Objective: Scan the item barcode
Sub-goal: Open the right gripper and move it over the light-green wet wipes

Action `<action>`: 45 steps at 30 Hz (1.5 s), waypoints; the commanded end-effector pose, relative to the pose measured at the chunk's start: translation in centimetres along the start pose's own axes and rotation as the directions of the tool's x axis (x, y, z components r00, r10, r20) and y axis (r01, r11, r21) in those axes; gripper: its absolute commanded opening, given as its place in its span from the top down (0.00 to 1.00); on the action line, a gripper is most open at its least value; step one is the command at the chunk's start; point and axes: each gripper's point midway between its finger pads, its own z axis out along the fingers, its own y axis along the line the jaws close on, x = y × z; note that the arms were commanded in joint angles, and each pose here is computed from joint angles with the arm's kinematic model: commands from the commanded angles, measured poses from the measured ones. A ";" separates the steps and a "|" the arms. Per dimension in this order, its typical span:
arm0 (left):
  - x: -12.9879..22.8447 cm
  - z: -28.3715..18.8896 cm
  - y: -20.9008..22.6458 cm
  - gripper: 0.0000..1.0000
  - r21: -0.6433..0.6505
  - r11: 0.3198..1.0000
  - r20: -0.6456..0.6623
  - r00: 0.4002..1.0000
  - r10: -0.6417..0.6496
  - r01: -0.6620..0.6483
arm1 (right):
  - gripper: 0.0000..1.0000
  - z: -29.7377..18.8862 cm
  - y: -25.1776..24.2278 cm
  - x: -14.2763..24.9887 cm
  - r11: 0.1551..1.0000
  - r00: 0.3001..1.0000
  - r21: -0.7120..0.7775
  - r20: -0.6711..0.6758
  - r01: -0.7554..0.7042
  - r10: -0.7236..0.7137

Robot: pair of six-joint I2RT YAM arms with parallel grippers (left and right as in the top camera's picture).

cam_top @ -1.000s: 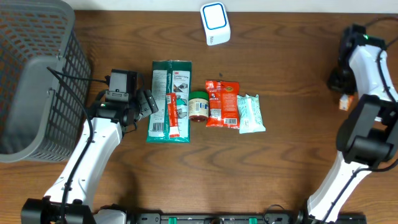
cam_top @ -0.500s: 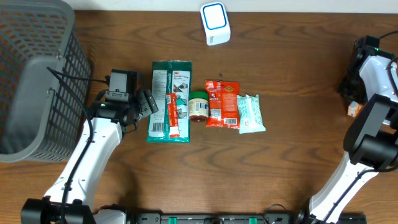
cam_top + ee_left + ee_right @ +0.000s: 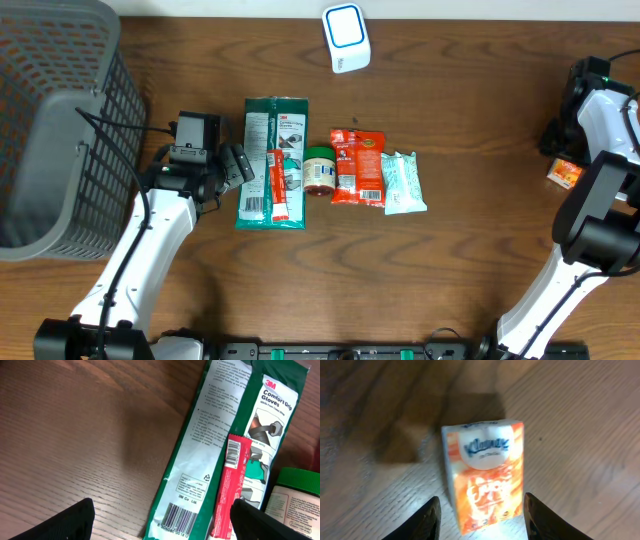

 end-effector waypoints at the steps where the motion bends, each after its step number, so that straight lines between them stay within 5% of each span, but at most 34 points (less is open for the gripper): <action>1: -0.8 -0.5 0.1 0.13 -0.010 1.000 0.027 1.000 0.006 -0.005 | 0.51 -1.3 1.5 0.0 0.993 1.000 -0.121 0.001 0.012 -0.012; 15: -0.8 -0.5 0.1 0.13 -0.010 1.000 0.027 1.000 0.006 -0.005 | 0.47 -13.8 5.0 1.2 0.827 0.992 -0.552 0.119 0.109 -0.052; 22: -0.8 -0.5 0.1 0.13 -0.010 1.000 0.027 1.000 0.006 -0.005 | 0.45 -18.4 8.8 6.2 0.631 0.951 -0.718 0.150 0.293 -0.271; 33: -0.8 -0.5 0.1 0.13 -0.010 1.000 0.027 1.000 0.006 -0.005 | 0.41 -17.6 13.5 13.1 0.551 0.847 -0.704 0.135 0.448 -0.515; 45: -0.8 -0.5 0.1 0.13 -0.010 1.000 0.027 1.000 0.006 -0.005 | 0.48 -11.6 19.2 17.8 0.464 0.776 -0.686 0.239 0.561 -0.584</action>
